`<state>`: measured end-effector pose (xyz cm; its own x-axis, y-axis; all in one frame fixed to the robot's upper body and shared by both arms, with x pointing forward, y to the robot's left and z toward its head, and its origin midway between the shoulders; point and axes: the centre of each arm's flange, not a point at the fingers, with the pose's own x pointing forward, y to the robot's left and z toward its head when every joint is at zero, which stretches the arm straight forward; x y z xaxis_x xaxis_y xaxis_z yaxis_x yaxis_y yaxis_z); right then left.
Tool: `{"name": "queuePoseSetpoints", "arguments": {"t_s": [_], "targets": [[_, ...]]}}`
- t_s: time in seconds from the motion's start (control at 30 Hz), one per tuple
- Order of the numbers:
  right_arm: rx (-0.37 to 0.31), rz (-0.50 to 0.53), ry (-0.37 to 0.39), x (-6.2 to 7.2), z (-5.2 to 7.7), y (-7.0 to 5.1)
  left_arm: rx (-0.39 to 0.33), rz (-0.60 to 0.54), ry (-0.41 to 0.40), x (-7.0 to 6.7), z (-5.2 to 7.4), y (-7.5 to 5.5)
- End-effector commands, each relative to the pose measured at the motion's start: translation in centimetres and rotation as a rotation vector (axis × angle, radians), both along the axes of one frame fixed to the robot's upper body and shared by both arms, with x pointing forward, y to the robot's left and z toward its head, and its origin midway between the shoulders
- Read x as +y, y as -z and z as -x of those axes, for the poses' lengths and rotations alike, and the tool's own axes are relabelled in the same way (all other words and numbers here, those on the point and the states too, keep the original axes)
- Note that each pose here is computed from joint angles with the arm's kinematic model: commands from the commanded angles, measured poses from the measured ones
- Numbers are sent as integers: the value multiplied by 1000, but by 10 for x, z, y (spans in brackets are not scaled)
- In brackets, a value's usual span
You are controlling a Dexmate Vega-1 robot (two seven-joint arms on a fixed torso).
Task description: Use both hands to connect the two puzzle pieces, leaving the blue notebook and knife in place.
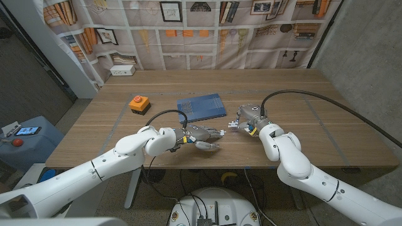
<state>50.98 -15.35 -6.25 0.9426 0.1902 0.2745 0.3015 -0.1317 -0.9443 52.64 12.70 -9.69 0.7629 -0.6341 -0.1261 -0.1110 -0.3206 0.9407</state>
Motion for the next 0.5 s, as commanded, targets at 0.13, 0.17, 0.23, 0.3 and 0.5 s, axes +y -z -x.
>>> {"name": "queuePoseSetpoints", "arguments": {"t_s": [0.13, 0.17, 0.23, 0.3, 0.5], "targets": [[-9, 27, -4, 7, -3, 9, 4, 2, 7, 0, 0, 0], [-9, 31, -5, 7, -3, 10, 5, 2, 8, 0, 0, 0], [-11, 41, -4, 7, -5, 10, 6, 1, 10, -1, 0, 0], [-12, 54, -9, 8, -7, 11, 7, 2, 11, -1, 0, 1], [-13, 78, -14, 9, -10, 14, 14, 3, 12, -1, -1, 0]]}}
